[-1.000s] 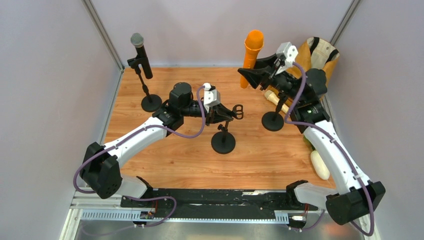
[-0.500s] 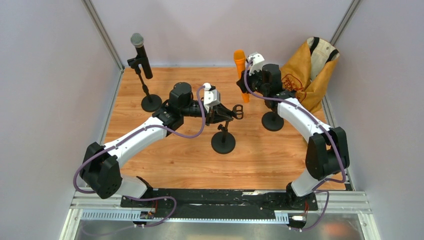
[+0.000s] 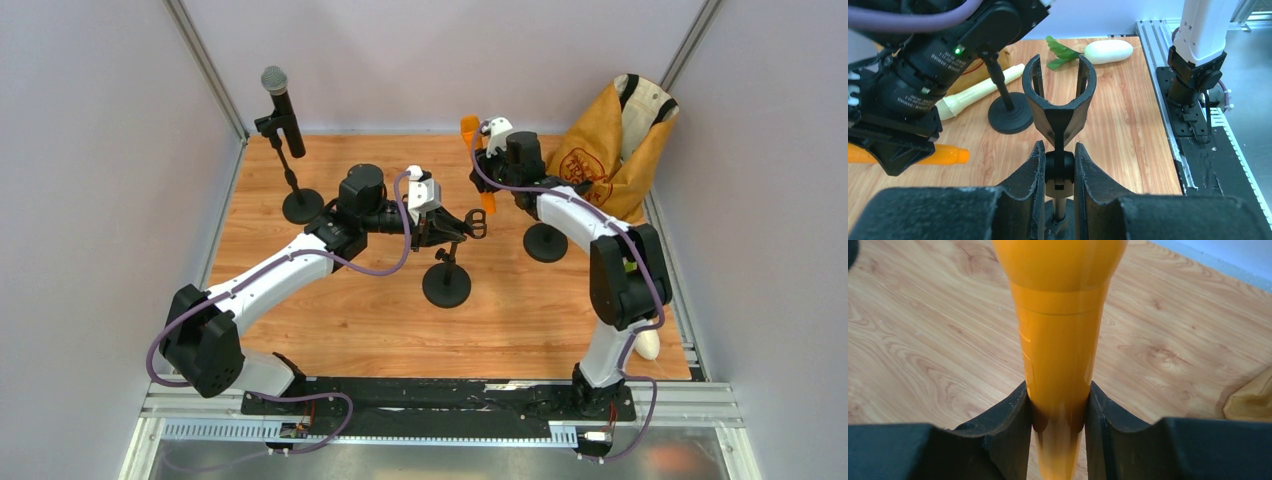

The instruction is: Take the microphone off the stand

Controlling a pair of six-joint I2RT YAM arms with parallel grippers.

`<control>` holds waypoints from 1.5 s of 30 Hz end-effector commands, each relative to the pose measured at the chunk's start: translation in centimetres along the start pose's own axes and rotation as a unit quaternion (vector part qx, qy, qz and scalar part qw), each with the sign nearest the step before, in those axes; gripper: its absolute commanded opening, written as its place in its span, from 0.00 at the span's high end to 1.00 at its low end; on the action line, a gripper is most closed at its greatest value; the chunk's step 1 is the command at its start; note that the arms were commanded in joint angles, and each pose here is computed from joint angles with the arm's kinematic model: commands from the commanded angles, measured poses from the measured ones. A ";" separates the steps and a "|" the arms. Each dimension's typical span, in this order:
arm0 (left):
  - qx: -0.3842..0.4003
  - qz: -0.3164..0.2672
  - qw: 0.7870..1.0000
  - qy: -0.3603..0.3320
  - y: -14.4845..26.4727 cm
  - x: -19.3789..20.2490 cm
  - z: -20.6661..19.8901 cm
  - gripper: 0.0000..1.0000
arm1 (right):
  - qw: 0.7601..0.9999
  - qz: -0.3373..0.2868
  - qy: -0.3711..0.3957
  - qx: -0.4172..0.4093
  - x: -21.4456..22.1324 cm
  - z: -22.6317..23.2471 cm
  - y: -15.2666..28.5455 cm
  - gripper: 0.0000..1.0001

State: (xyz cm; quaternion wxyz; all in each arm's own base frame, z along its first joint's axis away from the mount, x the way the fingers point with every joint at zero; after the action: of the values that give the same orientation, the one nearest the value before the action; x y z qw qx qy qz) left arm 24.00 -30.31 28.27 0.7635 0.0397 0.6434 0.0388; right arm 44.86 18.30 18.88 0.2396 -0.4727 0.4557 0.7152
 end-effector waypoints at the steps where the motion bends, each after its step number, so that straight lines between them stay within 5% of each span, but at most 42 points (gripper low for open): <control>1: 0.006 0.048 0.998 0.038 0.2 2.8 -0.7 1.00 | 0.999 -0.003 0.014 0.032 -1.4 -1.1 -1.5 1.00; 20: 0.009 0.051 0.998 0.041 0.0 3.1 -0.7 1.00 | 0.979 0.136 0.082 0.131 5.4 -5.1 -4.8 0.92; 45: 0.008 0.050 0.998 0.040 0.1 3.0 -0.7 1.00 | 0.940 0.213 0.209 0.163 8.5 -8.4 -6.3 0.42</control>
State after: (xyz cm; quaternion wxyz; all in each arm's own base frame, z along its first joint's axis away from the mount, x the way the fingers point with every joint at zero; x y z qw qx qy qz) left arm 24.00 -30.30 28.26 0.7643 0.0409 0.6423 0.0392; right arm 48.88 13.81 7.39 0.0651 -0.4506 0.6733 0.5825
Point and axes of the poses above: each gripper's point midway between its finger pads, its own y axis back along the fingers, its own z axis along the line the jaws close on, x = y × z, the point moved 5 cm from there along y, back along the fingers, and after that the axes turned 6 degrees about -y, right-handed, at the moved point
